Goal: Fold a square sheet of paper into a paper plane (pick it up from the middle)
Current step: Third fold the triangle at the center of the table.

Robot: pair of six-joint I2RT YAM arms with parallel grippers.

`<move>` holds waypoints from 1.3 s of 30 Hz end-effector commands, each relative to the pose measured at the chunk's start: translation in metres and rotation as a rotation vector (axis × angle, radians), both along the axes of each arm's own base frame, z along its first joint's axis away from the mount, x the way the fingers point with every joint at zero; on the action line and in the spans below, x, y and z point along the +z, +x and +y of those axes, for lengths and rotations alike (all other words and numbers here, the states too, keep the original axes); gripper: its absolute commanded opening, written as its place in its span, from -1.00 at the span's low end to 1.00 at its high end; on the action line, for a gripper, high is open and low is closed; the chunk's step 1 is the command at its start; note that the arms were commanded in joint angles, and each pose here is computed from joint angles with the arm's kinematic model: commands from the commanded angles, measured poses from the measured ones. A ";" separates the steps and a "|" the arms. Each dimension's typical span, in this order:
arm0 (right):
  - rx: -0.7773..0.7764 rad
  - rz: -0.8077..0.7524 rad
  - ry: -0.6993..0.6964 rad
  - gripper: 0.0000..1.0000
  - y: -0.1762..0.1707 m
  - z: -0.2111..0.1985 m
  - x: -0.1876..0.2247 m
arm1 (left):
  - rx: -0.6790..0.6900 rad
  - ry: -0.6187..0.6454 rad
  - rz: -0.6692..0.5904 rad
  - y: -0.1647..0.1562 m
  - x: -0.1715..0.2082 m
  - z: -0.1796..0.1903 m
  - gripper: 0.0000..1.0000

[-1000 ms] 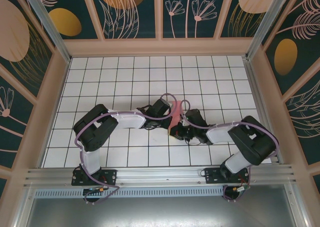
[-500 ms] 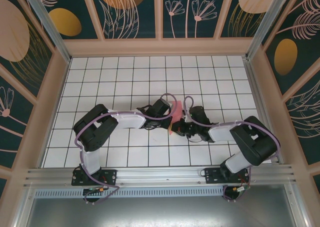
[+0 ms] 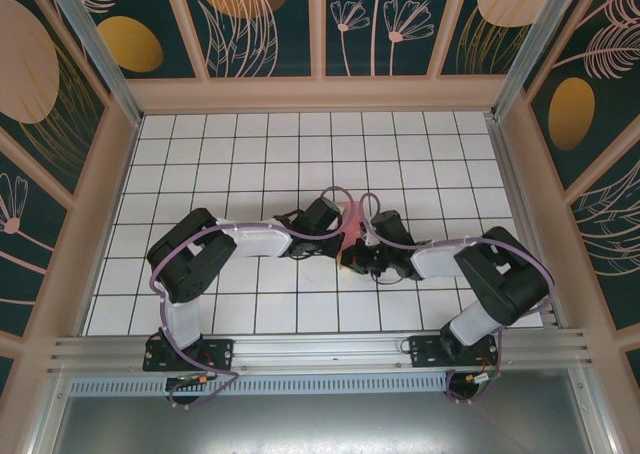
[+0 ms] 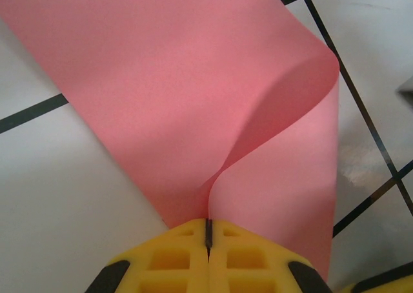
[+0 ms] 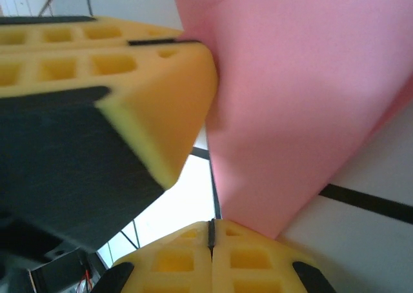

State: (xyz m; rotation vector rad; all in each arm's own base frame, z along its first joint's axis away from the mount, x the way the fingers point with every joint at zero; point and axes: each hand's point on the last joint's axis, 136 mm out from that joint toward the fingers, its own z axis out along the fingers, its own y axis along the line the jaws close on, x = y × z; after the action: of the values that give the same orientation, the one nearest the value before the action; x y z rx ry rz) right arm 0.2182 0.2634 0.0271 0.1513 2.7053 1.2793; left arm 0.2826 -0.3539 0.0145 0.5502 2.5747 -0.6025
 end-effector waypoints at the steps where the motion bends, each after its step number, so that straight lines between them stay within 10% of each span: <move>1: -0.041 -0.072 0.029 -1.00 0.019 -0.008 0.021 | -0.017 0.094 0.077 -0.014 -0.034 0.017 -1.00; 39: -0.066 -0.091 0.032 -1.00 0.059 -0.027 0.016 | -0.022 0.111 0.086 -0.016 -0.038 0.019 -1.00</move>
State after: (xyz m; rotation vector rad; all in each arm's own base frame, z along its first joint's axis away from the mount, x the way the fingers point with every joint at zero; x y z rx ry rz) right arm 0.2761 0.2354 0.0491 0.2104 2.5689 1.2831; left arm 0.2834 -0.3549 0.0143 0.5604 2.5711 -0.6005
